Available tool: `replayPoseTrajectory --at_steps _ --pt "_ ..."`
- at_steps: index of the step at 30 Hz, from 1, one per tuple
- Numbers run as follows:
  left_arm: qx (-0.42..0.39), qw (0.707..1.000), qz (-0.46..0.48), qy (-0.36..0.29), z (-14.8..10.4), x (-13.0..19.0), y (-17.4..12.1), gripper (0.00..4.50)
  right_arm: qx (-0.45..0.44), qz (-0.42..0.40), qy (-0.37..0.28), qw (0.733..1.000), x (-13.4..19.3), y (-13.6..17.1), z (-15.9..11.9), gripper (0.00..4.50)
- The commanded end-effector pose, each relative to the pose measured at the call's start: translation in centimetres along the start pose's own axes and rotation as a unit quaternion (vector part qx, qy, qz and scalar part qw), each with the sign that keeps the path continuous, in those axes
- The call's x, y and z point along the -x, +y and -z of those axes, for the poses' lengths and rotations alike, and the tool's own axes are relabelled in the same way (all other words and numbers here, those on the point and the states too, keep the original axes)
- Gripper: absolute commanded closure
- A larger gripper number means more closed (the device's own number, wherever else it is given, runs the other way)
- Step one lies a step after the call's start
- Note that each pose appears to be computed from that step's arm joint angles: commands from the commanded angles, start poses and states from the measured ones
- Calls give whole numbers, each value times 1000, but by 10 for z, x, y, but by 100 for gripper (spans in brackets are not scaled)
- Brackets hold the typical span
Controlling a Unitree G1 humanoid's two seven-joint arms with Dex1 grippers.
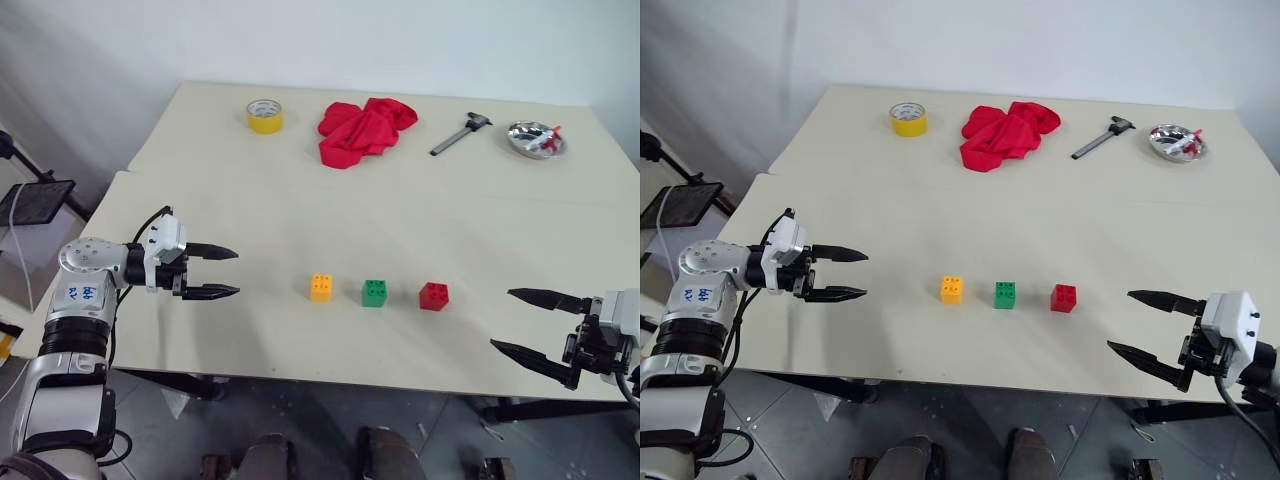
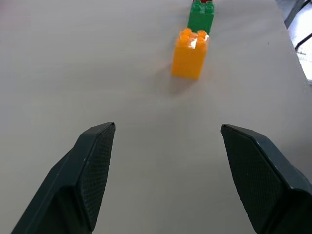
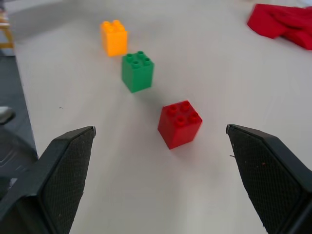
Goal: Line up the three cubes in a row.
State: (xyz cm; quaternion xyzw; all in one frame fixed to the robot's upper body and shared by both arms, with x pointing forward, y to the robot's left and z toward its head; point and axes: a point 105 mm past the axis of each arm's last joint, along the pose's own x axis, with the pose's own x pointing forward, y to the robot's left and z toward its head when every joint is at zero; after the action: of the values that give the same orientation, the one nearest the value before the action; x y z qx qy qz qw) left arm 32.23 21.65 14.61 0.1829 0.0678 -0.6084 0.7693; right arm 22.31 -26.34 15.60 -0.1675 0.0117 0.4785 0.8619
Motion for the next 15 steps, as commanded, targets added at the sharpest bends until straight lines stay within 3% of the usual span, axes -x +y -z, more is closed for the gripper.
replayPoseTrajectory --at_steps 1,15 --pt "-15 1000 -10 5 -1 11 -10 81 30 -45 -3 999 -1 -6 -5 0" --pt "-11 998 -49 -26 -14 1 -20 81 33 -62 -22 997 -17 -27 -1 0"
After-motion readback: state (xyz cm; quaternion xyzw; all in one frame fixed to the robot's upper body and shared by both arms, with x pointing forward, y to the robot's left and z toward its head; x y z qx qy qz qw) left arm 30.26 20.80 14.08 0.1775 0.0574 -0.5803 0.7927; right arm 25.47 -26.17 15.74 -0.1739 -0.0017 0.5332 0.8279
